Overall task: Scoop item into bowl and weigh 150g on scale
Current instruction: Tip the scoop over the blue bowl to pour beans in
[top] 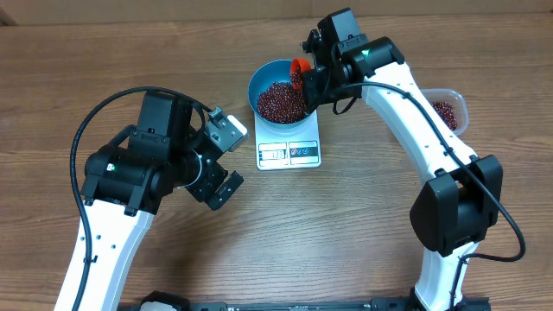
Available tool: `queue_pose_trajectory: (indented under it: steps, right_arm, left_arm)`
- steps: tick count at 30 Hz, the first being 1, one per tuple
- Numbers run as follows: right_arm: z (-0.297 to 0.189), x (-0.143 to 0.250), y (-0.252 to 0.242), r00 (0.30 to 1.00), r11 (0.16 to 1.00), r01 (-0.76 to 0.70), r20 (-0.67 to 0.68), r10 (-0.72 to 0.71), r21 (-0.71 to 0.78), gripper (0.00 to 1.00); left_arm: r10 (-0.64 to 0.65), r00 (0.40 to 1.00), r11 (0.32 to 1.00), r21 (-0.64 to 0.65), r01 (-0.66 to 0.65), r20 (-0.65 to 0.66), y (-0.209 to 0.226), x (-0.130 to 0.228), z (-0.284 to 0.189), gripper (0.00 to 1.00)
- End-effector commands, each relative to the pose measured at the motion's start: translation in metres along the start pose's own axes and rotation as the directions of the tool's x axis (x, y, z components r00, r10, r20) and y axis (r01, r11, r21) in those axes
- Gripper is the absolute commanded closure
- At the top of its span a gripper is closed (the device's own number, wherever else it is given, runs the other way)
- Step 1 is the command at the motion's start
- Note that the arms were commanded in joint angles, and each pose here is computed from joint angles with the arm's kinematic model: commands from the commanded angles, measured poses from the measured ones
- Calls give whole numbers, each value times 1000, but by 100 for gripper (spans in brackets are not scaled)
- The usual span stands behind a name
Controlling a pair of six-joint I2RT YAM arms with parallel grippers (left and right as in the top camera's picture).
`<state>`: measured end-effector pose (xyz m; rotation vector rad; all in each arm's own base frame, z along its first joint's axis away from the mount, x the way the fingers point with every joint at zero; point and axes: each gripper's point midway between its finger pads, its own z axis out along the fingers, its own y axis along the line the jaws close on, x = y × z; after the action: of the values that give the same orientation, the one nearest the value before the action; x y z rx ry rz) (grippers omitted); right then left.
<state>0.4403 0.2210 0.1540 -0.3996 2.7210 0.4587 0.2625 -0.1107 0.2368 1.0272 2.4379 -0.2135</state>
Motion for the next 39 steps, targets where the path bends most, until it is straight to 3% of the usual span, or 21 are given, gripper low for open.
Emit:
queue_pose_trajectory:
  steps: [1, 39]
  right_arm:
    - [-29, -17, 13, 996, 1000, 22, 82, -21, -19, 96]
    - [-28, -16, 11, 995, 998, 58, 80, -60, 31, 96]
  left_arm:
    - [-14, 1000, 1000, 17, 14, 6, -1, -2, 2, 0]
    - [-15, 1000, 1000, 17, 15, 6, -1, -2, 2, 0]
